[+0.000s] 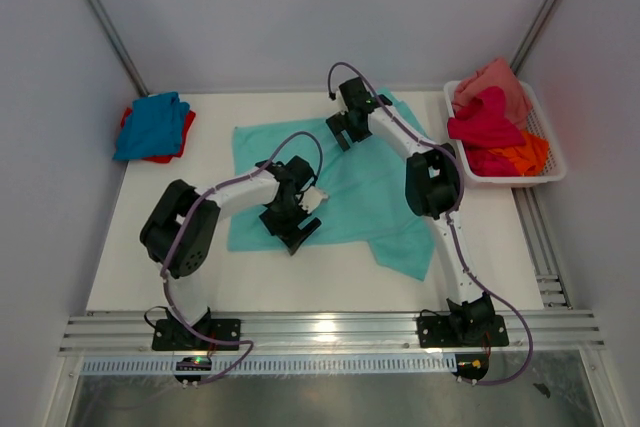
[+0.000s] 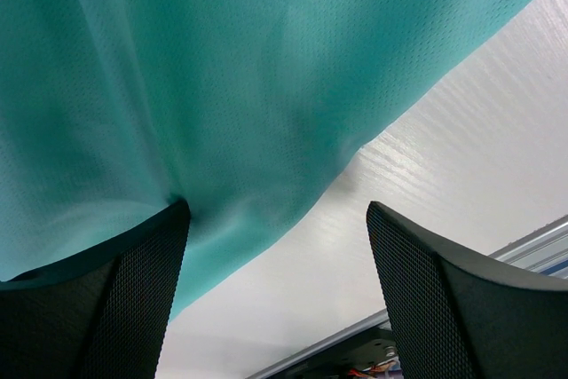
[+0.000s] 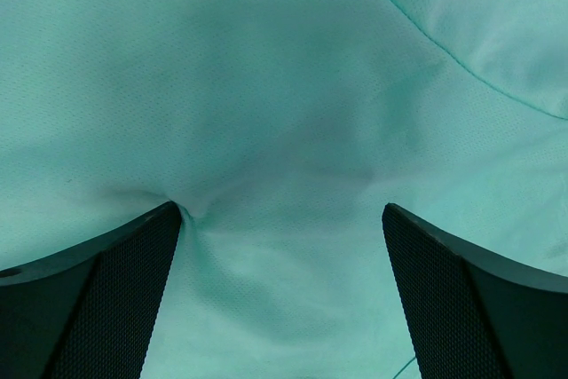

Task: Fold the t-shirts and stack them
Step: Flatten the tshirt out

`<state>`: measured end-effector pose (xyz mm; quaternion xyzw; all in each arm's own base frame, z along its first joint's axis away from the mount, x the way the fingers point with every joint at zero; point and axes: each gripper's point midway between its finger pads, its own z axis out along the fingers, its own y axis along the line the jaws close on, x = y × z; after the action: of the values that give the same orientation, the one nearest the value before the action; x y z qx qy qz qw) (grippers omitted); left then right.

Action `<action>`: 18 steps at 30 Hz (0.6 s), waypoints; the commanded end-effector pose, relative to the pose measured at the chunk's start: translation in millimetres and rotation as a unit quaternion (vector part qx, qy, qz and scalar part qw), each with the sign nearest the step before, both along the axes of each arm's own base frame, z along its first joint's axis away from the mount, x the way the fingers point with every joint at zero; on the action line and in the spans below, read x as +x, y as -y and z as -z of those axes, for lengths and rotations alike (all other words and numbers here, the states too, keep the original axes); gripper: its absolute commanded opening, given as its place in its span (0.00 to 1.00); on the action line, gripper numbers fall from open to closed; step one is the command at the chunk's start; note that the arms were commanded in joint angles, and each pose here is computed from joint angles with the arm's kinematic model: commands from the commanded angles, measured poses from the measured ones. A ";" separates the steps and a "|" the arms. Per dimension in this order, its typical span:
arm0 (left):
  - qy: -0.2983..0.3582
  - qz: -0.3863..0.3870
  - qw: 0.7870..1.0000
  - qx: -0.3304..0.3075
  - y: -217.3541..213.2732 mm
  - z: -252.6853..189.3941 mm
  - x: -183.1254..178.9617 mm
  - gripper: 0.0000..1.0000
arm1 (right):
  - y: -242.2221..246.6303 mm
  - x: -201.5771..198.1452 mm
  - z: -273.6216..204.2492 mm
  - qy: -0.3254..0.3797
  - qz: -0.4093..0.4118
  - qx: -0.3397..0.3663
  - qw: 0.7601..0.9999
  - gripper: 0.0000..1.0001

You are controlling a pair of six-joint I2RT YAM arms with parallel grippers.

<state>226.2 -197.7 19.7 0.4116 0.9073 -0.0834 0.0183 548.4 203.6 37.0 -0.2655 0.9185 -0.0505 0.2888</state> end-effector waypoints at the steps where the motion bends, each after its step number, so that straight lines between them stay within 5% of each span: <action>1: 0.000 -0.003 1.000 0.002 -2.8 -11.3 -4.9 0.83 | 2.6 1.7 -8.8 0.004 0.011 0.007 1.000 0.99; 7: 0.126 -0.006 0.992 0.028 2.6 -55.9 61.4 0.85 | 0.7 5.0 -22.6 0.021 0.000 0.011 1.000 0.99; 13: 0.222 -0.073 0.972 -0.010 12.6 -124.6 147.6 0.89 | -2.1 8.7 -55.9 0.052 -0.021 0.017 0.998 0.99; 18: 0.224 -0.169 0.959 -0.026 -24.5 -144.0 193.7 0.90 | 15.4 -16.4 -69.9 0.039 -0.028 -0.009 0.999 0.99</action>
<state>407.2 -207.5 169.4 0.3188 0.9079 -0.0173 0.2716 536.1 196.6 45.4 -0.2876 0.9141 -0.0507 0.2812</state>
